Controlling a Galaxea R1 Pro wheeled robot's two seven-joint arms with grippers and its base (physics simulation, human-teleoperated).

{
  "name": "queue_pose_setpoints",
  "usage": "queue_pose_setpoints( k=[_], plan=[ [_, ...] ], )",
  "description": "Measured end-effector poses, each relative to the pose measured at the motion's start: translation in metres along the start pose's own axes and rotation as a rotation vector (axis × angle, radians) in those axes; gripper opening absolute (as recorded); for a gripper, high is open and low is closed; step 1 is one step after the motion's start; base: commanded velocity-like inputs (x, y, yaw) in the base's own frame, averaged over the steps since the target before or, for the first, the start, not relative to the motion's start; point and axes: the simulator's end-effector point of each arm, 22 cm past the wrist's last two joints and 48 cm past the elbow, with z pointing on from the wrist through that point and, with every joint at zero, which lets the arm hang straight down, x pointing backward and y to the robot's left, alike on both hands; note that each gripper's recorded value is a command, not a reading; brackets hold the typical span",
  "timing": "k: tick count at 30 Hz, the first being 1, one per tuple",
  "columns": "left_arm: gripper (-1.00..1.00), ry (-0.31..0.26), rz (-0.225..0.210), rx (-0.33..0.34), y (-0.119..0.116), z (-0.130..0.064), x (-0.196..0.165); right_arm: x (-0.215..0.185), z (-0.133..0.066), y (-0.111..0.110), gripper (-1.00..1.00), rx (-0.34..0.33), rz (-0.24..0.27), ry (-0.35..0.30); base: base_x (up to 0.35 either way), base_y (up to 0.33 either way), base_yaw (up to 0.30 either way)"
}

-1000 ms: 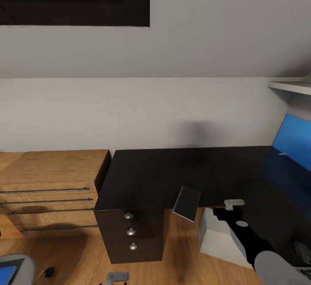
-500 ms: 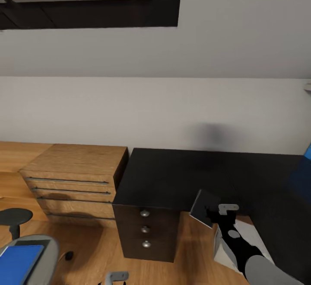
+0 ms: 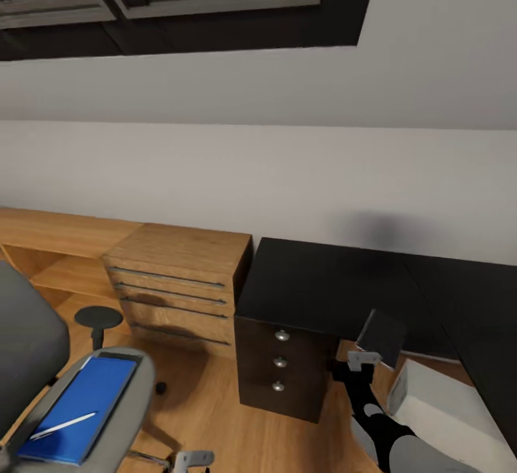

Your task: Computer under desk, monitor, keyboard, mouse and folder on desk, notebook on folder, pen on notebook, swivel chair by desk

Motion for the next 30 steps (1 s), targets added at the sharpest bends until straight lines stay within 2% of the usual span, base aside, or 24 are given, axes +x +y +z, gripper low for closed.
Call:
queue_pose_setpoints(
  k=[5, 11, 13, 15, 19, 22, 23, 24, 26, 28, 30],
  plan=[
    [1.0, 0.002, 0.0, 0.0, -0.001, 0.0, 0.001, 0.013, -0.009, 0.021, 1.0, -0.023, 0.023, 0.008, -0.3, 0.139, 0.278],
    [1.0, 0.007, 0.002, 0.001, -0.001, 0.0, 0.002, 0.057, -0.033, 0.029, 1.0, -0.041, 0.023, 0.081, -0.201, 0.02, 0.169],
    [1.0, 0.007, 0.002, 0.003, -0.002, 0.0, 0.002, 0.095, -0.057, 0.031, 1.0, -0.049, 0.019, 0.142, -0.037, 0.002, 0.026],
    [1.0, 0.007, 0.002, 0.004, -0.002, 0.0, 0.002, 0.113, -0.07, 0.033, 1.0, -0.057, 0.017, 0.171, -0.022, 0.001, 0.015],
    [1.0, 0.007, 0.002, 0.006, -0.003, 0.0, 0.003, 0.165, -0.111, 0.042, 1.0, -0.079, 0.019, 0.264, -0.009, 0.001, 0.006],
    [1.0, 0.007, 0.002, 0.007, -0.004, 0.0, 0.003, 0.198, -0.14, 0.041, 1.0, -0.082, 0.016, 0.33, -0.002, 0.0, 0.001],
    [1.0, 0.007, 0.002, 0.007, -0.004, 0.0, 0.003, 0.202, -0.143, 0.041, 1.0, -0.082, 0.014, 0.342, 0.0, 0.0, 0.0],
    [1.0, 0.006, 0.001, 0.007, -0.004, 0.0, 0.002, 0.221, -0.154, 0.04, 1.0, -0.083, 0.005, 0.417, 0.0, 0.0, 0.0],
    [1.0, 0.006, 0.001, 0.006, -0.003, 0.0, 0.002, 0.234, -0.161, 0.038, 1.0, -0.086, -0.007, 0.477, 0.0, 0.0, 0.0],
    [1.0, 0.004, 0.0, 0.003, -0.003, 0.0, 0.002, 0.243, -0.166, 0.037, 1.0, -0.088, -0.015, 0.518, 0.0, 0.0, 0.0],
    [1.0, 0.003, -0.001, 0.002, -0.003, -0.001, 0.002, 0.246, -0.169, 0.038, 1.0, -0.09, -0.018, 0.533, 0.0, 0.0, 0.0]
  ],
)
